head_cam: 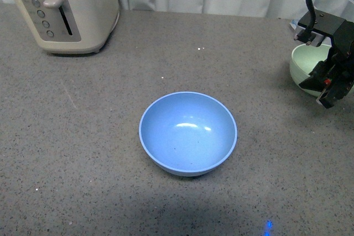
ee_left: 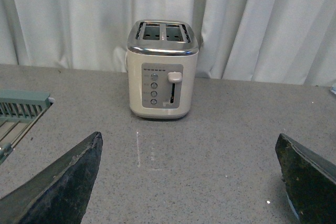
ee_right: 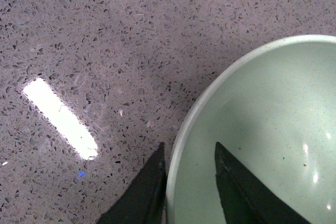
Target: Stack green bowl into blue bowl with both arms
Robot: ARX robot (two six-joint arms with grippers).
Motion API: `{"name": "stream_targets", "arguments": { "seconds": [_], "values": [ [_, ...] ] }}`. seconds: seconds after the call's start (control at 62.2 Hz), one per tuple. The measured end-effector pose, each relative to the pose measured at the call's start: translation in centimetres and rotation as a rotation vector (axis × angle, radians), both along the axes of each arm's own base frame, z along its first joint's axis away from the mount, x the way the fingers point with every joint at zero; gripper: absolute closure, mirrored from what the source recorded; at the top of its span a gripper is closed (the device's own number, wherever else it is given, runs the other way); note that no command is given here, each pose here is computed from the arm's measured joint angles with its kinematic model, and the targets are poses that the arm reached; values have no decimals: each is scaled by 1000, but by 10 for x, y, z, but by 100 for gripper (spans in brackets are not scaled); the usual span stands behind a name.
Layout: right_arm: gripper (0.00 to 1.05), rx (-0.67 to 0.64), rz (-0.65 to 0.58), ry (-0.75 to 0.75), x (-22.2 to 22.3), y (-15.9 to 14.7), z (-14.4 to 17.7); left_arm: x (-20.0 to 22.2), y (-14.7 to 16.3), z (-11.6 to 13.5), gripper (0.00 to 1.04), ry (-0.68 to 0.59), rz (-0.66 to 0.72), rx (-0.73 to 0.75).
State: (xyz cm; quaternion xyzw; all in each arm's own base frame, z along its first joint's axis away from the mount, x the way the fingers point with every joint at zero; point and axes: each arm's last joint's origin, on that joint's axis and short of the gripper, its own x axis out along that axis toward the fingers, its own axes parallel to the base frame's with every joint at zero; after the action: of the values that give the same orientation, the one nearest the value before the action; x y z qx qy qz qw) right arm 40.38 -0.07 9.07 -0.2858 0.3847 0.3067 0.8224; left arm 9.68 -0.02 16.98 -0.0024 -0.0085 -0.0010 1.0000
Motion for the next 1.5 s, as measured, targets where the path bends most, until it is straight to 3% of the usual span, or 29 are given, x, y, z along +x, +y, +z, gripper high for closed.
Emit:
{"name": "stream_targets", "arguments": {
  "seconds": [0.129, 0.418, 0.643, 0.756, 0.836, 1.029, 1.496],
  "values": [
    [103, -9, 9, -2, 0, 1, 0, 0, 0, 0, 6, 0, 0, 0],
    [103, -29, 65, -43, -8, 12, 16, 0, 0, 0, 6, 0, 0, 0],
    [103, 42, 270, -157, -41, 64, 79, 0, 0, 0, 6, 0, 0, 0],
    [103, 50, 401, -164, -71, 98, 93, 0, 0, 0, 6, 0, 0, 0],
    [103, 71, 507, -93, -99, 123, 86, 0, 0, 0, 6, 0, 0, 0],
    [103, 70, 632, -14, -138, 152, 63, 0, 0, 0, 6, 0, 0, 0],
    [103, 55, 710, 19, -147, 174, 48, 0, 0, 0, 6, 0, 0, 0]
  ]
}}
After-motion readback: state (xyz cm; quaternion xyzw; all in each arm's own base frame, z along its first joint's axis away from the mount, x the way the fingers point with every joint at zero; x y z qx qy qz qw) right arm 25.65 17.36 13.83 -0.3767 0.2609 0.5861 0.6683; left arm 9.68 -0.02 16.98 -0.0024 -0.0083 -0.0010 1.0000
